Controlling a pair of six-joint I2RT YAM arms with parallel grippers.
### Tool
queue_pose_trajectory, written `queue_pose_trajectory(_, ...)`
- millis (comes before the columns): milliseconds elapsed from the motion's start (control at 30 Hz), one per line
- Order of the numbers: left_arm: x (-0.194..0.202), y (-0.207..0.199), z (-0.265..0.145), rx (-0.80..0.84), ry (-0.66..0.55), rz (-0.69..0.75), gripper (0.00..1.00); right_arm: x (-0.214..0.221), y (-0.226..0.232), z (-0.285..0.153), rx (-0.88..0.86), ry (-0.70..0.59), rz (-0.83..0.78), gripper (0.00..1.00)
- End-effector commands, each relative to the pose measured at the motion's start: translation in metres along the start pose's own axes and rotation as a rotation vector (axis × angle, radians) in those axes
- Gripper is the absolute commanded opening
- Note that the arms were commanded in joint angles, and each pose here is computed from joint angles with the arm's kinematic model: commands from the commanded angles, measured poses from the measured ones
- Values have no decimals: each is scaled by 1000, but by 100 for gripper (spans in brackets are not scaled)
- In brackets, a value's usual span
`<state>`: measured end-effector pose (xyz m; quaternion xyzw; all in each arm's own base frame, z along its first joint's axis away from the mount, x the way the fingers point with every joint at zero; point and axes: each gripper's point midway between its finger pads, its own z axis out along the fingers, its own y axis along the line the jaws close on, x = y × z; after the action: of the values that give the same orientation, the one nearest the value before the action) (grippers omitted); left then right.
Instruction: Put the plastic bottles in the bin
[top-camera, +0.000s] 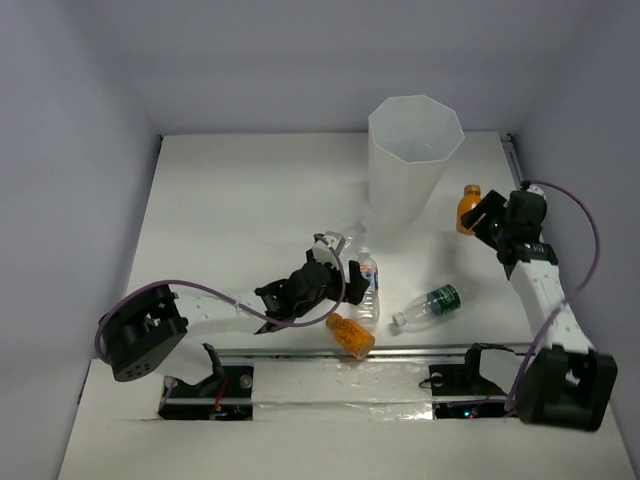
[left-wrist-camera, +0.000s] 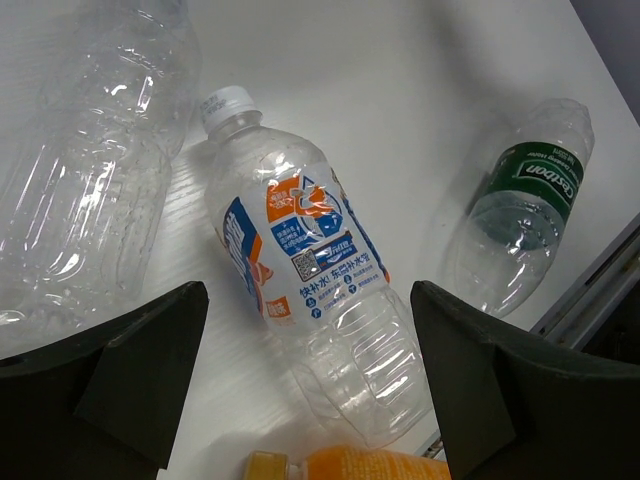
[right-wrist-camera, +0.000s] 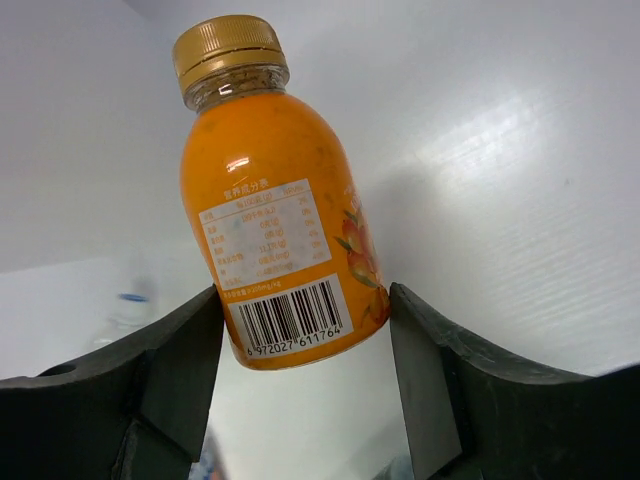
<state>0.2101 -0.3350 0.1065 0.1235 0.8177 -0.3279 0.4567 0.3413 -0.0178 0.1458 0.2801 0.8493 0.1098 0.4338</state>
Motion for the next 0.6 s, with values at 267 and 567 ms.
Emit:
queue_pose_trajectory(267, -6, -20, 2, -34, 8, 39, 73, -102, 131, -176, -492, -416, -65, 47)
queue_pose_trajectory(567, -10, -18, -52, -72, -12, -66, 65, -157, 244, -164, -636, -398, -217, 47)
